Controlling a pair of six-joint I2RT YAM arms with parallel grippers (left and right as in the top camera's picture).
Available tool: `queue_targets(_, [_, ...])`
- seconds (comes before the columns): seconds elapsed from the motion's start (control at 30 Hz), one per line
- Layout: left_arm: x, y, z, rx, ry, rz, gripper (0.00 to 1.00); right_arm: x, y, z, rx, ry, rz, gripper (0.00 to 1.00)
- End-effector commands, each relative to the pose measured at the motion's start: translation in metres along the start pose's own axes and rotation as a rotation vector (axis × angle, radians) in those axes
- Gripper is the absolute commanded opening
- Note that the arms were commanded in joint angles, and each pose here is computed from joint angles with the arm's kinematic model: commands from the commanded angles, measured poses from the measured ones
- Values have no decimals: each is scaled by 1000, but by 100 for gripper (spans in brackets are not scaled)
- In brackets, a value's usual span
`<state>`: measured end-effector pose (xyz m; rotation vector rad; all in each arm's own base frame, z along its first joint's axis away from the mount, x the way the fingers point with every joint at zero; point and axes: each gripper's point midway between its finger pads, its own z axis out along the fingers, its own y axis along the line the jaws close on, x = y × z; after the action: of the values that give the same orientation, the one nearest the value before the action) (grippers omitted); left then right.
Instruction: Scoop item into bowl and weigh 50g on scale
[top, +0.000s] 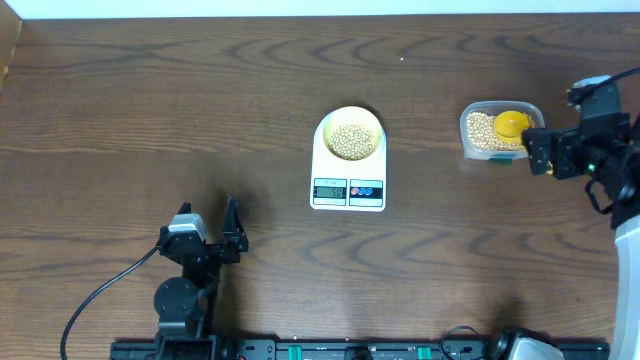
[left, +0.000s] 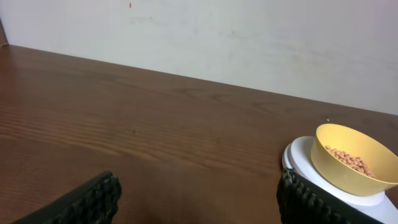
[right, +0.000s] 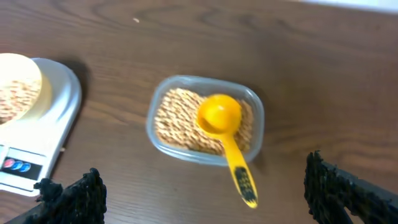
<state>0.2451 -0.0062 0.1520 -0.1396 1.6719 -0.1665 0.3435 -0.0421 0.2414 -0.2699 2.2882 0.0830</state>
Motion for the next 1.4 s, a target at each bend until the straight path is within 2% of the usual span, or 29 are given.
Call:
queue_targets(0.0, [14, 5, 0, -19, 46, 16, 82, -15, 22, -18, 20, -51, -93, 99])
queue_targets(0.27, [14, 5, 0, -19, 46, 16, 82, -36, 52, -67, 46, -194, -189, 99])
queue_targets(0.5, [14, 5, 0, -19, 46, 16, 82, -24, 71, -97, 37, -317, -224, 99])
queue_targets(1.03, [14, 5, 0, -19, 45, 16, 82, -4, 94, -116, 58, -682, -255, 99])
queue_targets(1.37, [14, 5, 0, -19, 46, 16, 82, 9, 104, -114, 86, -910, -346, 99])
